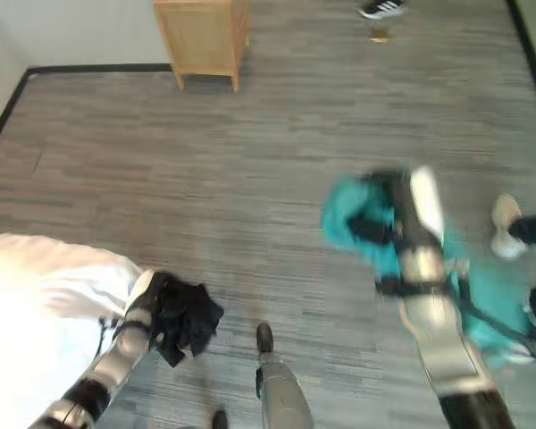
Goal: Pick up bed clothes into laundry basket.
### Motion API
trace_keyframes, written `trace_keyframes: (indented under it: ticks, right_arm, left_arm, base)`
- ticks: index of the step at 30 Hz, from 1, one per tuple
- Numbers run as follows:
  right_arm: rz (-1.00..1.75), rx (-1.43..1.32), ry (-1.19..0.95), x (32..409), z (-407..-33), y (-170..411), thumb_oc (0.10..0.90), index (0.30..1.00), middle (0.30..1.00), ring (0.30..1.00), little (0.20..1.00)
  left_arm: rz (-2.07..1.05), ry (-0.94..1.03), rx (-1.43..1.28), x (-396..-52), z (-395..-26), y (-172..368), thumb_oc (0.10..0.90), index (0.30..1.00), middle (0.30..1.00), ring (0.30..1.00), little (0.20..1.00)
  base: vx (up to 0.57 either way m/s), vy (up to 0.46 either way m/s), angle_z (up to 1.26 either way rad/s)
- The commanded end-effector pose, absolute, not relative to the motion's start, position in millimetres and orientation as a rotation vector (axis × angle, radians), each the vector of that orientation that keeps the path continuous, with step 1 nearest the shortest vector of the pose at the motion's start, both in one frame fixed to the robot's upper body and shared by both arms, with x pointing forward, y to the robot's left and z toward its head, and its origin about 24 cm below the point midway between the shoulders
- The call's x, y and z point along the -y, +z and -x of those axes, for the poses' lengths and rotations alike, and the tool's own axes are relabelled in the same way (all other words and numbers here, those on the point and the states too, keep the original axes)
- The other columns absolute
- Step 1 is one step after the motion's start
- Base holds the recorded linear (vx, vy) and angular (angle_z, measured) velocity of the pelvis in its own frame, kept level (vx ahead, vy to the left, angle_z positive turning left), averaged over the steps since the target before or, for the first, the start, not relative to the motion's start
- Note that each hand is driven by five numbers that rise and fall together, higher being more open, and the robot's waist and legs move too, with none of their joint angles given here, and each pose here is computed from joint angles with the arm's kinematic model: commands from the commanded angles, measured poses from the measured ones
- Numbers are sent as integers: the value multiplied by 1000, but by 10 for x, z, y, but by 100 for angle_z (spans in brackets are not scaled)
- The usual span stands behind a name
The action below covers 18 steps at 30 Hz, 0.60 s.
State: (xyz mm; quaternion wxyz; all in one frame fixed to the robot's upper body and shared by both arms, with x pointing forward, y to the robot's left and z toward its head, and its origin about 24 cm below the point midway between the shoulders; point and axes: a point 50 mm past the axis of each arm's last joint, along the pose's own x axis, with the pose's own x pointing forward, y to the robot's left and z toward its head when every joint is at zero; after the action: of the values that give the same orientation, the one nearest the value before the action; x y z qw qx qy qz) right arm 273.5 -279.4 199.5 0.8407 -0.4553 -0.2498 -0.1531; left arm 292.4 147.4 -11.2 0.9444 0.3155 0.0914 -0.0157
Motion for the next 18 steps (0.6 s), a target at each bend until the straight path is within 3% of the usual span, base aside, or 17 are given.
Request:
trace_keyframes:
  ticks: [1,5,8,18]
  right_arm:
    - [1060,503,-458,3039,-2657,2047,400,300,300,300,300]
    - [1064,632,-462,2894,-2626,2265,400,300,300,300,300]
    - [1091,675,-467,2869,-2604,2372,400,300,300,300,300]
    - [1256,774,-509,2807,-2569,2718,400,300,300,300,300]
  left_arm:
    - [-695,12,19,-1576,-2967,193,400,300,300,300,300]
    - [-630,10,44,-1591,-2826,233,400,300,300,300,300]
    - [-610,23,34,-1629,-2783,217,400,300,300,300,300]
    - [-498,-23,35,-1462,-2671,199,400,300,300,300,300]
  base:
    - [339,-310,123]
    - [277,-343,23]
    - [285,-166,-72]
    - [633,-44,-48]
